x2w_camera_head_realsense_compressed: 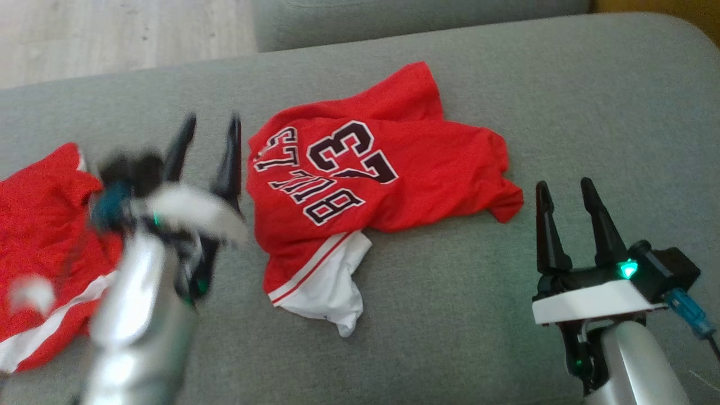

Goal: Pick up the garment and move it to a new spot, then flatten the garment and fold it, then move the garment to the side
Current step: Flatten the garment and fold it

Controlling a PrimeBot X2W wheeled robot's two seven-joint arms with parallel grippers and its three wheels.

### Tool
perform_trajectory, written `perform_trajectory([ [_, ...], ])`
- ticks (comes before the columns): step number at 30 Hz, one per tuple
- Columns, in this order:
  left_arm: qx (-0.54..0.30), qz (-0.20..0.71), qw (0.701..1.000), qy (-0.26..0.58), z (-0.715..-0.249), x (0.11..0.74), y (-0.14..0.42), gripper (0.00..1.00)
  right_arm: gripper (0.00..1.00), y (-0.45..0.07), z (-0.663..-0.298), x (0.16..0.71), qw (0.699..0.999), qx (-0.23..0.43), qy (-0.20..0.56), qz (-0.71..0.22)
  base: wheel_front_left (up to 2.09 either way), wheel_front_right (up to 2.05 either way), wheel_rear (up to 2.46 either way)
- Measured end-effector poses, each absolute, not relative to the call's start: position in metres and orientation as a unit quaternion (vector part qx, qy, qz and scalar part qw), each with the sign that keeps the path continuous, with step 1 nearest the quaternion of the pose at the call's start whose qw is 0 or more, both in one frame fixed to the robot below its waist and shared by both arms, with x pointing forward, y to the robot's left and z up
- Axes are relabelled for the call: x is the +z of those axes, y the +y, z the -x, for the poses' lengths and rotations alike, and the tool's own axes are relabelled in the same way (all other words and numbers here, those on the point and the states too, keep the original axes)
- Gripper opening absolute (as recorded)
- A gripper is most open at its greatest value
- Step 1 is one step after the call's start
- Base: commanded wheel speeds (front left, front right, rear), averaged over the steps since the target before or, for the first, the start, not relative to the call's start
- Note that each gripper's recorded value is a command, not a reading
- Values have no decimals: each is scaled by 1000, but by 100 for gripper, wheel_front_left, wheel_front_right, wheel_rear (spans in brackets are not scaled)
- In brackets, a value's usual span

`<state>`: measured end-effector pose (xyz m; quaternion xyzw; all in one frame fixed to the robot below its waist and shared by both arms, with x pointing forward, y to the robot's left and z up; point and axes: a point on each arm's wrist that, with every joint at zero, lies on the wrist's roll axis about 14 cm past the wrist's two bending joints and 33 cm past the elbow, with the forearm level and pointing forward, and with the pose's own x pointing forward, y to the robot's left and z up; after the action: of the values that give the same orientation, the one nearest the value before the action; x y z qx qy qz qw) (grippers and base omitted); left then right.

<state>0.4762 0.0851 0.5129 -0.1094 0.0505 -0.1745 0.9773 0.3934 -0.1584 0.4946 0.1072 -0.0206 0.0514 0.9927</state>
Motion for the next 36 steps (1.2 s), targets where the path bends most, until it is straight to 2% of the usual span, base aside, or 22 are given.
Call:
perform_trajectory([
  [4,-221,86,963,127,-511,523,64,100,100,-162,-396,496,992,45,-23,-114,0,0,0],
  [8,-259,40,935,238,-518,493,49,100,100,-164,-400,500,992,44,-29,-114,0,0,0],
  [9,-259,40,935,238,-518,493,49,100,100,-164,-400,500,992,44,-29,-114,0,0,0],
  [15,-269,-51,885,377,-517,435,61,100,100,-176,-401,494,992,26,-22,-118,0,0,0],
  [19,-271,-96,867,408,-524,414,68,100,100,-183,-398,485,993,13,-9,-118,0,0,0],
  [33,-313,-48,809,495,-501,385,42,100,100,-191,-397,484,992,2,-7,-123,0,0,0],
  [34,-314,-49,808,496,-500,385,42,60,100,-191,-397,484,992,2,-7,-123,0,0,0],
  [35,-315,-49,805,499,-499,385,42,0,100,-191,-397,484,992,2,-7,-123,0,0,0],
  [36,-317,-49,804,500,-498,385,42,0,100,-191,-397,484,992,2,-8,-123,0,0,0],
])
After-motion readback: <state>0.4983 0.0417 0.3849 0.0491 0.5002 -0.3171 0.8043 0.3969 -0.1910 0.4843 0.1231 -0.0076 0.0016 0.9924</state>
